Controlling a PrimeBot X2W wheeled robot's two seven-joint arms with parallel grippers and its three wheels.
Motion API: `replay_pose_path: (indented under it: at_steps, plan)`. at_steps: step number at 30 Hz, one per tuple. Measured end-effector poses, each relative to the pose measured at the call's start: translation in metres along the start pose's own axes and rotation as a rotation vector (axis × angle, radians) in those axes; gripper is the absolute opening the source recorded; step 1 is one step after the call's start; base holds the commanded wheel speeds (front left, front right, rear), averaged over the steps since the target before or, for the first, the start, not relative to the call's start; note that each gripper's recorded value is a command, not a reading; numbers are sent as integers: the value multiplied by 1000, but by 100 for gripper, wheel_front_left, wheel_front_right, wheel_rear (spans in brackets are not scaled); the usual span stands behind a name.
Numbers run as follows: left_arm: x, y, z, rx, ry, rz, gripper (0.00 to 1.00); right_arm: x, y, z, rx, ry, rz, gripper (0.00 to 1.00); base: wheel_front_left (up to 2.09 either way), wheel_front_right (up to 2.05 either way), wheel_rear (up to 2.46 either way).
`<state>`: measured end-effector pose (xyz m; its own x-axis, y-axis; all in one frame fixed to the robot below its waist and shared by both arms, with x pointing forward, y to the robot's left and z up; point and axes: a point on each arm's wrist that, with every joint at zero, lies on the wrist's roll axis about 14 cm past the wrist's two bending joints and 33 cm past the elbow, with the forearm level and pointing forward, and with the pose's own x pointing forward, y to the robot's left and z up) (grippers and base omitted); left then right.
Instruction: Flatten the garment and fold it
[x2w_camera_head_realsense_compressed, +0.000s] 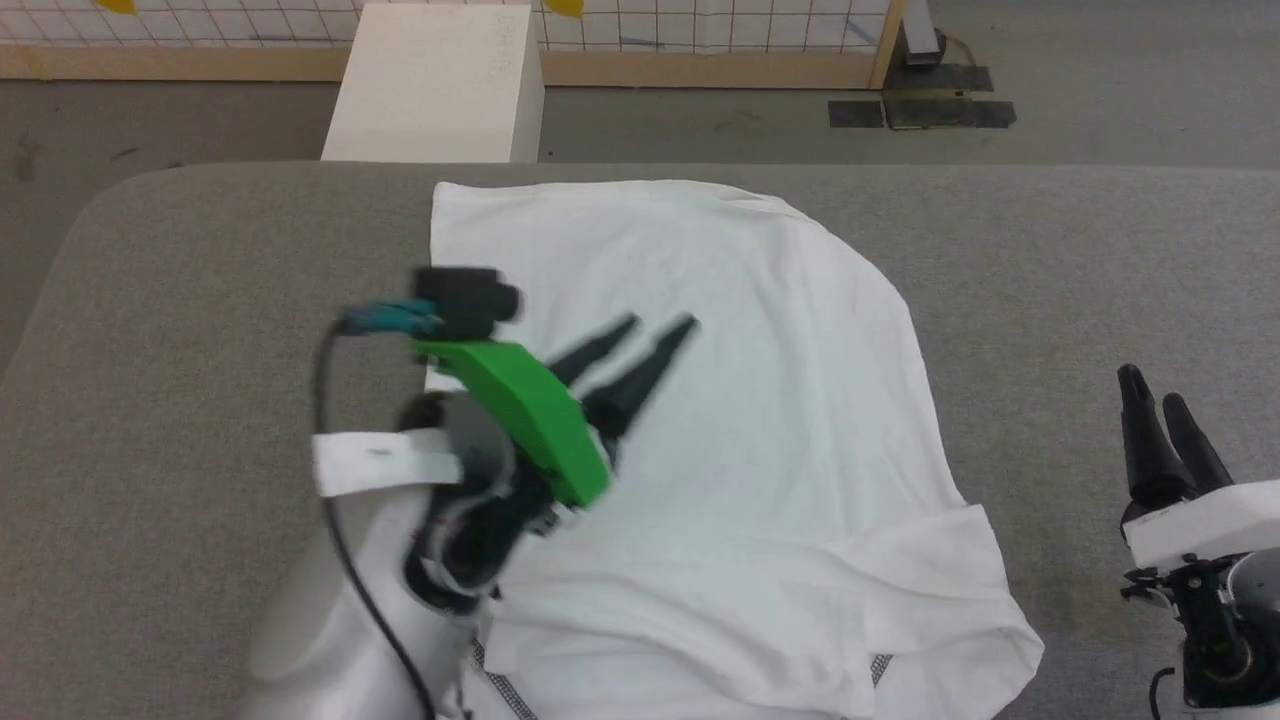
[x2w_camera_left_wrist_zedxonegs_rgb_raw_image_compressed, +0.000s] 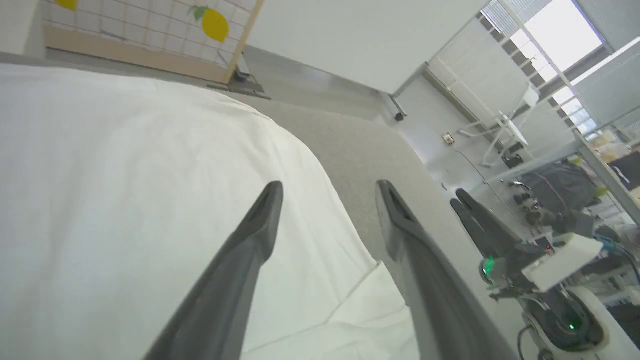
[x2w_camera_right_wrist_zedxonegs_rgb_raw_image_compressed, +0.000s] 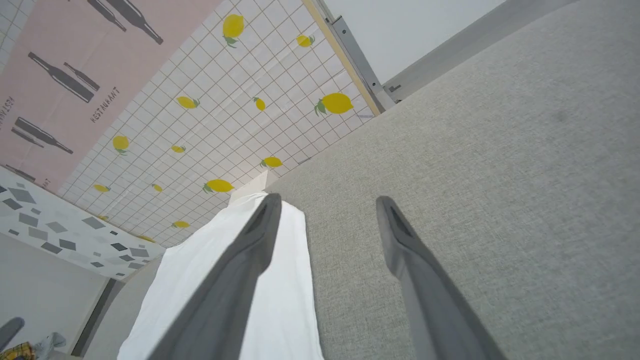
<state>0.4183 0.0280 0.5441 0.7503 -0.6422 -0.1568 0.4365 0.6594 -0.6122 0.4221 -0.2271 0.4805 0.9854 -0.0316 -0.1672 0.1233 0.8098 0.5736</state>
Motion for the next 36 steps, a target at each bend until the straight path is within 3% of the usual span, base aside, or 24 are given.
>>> replay_pose_path:
  at_steps: [6, 11, 15, 24, 31, 36]
  plan:
    - [-44, 88, 88, 165, -421, 295, 100, 16, 28, -5, -43, 43, 72, 100, 0, 0, 0]
    - [-80, 125, 112, 363, -602, 440, 100, 30, 47, -19, -120, 136, 116, 100, 0, 0, 0]
    - [-93, 146, 107, 399, -627, 523, 100, 52, 62, -30, -240, 250, 133, 100, 0, 0, 0]
    - [-90, 168, 100, 394, -642, 567, 100, 125, 88, -50, -652, 544, 85, 100, 0, 0, 0]
    - [-87, 194, 82, 393, -593, 609, 100, 157, 78, -105, -836, 779, 40, 100, 0, 0, 0]
    - [-93, 213, 73, 391, -566, 657, 100, 159, 62, -148, -902, 921, 31, 100, 0, 0, 0]
